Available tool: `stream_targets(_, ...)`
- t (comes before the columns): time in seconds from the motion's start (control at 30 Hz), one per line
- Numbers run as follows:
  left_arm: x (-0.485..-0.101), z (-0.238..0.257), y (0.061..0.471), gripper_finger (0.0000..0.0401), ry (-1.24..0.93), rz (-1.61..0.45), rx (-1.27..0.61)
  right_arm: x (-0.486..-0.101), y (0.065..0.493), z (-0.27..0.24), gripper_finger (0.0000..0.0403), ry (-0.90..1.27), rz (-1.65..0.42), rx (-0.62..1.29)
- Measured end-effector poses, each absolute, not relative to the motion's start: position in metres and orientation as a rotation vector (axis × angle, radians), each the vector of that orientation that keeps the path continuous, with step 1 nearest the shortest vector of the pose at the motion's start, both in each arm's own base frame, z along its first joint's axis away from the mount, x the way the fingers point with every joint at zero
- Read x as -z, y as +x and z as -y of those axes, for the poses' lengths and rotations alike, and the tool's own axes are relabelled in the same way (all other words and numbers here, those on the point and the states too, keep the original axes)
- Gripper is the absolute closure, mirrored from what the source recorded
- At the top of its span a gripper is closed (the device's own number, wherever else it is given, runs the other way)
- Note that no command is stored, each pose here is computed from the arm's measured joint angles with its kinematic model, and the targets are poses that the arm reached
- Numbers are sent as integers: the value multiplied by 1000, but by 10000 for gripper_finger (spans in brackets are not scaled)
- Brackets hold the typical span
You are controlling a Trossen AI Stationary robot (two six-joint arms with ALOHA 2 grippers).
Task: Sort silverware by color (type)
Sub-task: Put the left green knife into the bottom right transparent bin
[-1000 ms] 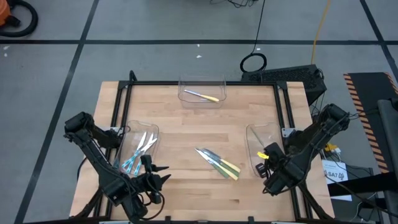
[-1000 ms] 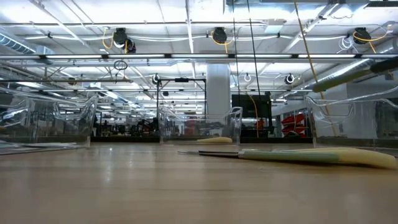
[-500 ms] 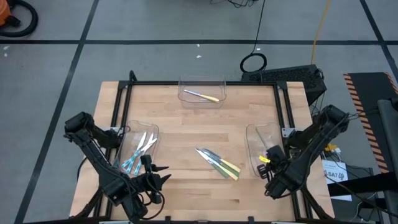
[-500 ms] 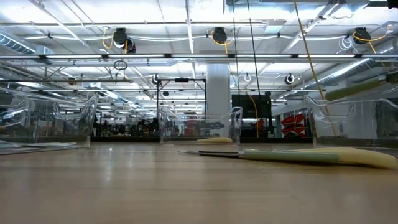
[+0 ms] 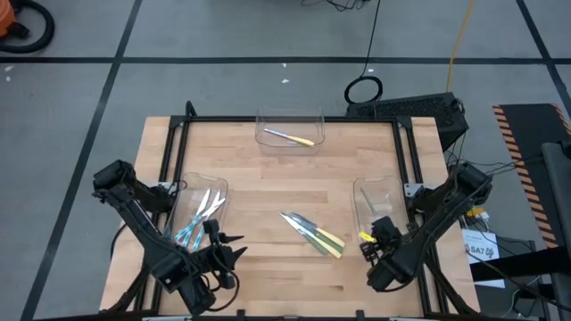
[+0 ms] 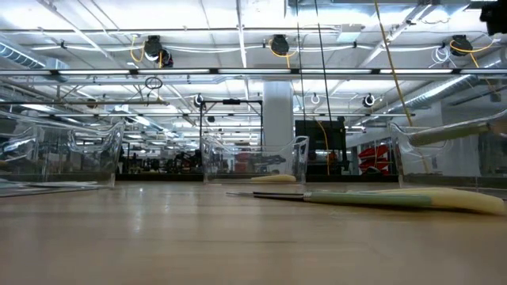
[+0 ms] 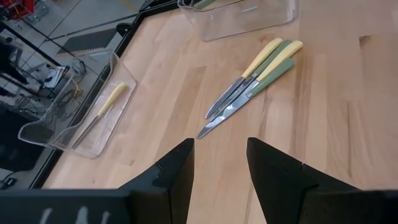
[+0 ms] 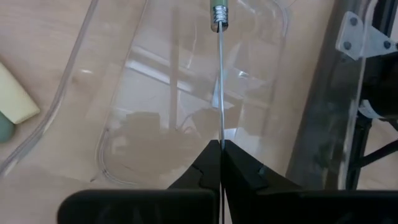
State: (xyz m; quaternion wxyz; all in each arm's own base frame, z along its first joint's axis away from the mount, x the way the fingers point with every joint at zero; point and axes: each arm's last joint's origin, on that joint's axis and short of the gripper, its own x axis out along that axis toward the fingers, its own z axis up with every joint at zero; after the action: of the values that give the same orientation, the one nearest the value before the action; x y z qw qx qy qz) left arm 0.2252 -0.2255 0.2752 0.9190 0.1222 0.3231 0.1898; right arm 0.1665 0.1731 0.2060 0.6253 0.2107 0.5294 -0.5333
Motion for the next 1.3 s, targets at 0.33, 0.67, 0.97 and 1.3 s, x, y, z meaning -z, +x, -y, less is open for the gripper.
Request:
stream_targets(0.33, -276, 224, 231, 244, 225, -653, -399, -196, 178, -168, 401, 417, -1250, 1248)
stream_targets(0.67, -276, 225, 231, 244, 233, -650, -388, -197, 176, -165, 367, 382, -1255, 1275)
stream_targets(0.97, -258, 230, 239, 244, 371, -709, -366, -199, 172, -165, 349, 304, -1245, 1256)
stream_targets(1.3, -250, 218, 259, 244, 413, -800, -339, -209, 173, -194, 348, 252, -942, 960)
